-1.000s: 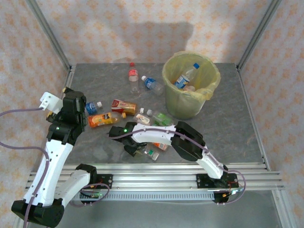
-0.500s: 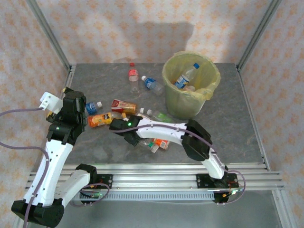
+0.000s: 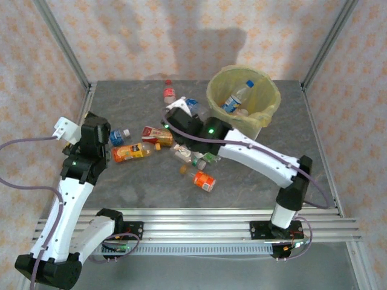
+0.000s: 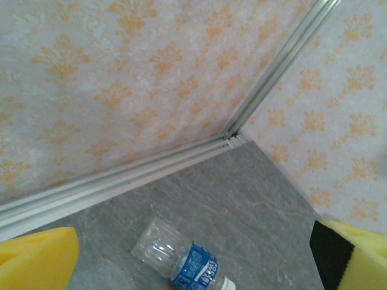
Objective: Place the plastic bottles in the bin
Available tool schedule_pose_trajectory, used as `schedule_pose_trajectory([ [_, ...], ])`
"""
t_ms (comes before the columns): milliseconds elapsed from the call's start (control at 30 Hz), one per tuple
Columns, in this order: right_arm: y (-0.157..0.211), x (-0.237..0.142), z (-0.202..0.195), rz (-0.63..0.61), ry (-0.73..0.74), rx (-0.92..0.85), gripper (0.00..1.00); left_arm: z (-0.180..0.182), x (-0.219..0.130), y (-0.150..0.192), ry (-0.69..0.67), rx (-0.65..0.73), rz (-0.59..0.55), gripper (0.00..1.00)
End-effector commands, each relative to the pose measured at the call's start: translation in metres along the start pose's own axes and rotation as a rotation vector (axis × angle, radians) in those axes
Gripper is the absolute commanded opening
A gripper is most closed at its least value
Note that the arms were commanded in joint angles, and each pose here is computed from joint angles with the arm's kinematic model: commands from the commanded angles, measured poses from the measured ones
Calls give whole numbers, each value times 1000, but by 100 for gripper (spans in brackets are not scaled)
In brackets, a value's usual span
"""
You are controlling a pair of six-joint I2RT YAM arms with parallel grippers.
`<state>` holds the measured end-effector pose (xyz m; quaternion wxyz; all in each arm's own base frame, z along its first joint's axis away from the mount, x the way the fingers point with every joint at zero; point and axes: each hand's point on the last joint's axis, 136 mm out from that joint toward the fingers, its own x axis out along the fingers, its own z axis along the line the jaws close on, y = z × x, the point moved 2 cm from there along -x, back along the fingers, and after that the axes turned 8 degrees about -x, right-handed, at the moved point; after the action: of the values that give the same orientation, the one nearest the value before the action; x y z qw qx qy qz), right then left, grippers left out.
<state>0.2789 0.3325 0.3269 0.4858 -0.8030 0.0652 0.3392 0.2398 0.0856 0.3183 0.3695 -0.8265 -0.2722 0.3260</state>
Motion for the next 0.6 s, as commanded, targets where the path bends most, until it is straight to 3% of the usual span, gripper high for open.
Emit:
schedule_pose_trajectory([
  [0, -42, -38, -50, -166, 129, 71, 30, -7, 3, 11, 28, 44, 71, 100],
  [300, -77, -53, -139, -249, 254, 212, 27, -45, -6, 55, 294, 142, 319, 100],
  [567, -71, -19, -209, -165, 404, 295, 26, -69, -45, 114, 532, 278, 570, 100],
])
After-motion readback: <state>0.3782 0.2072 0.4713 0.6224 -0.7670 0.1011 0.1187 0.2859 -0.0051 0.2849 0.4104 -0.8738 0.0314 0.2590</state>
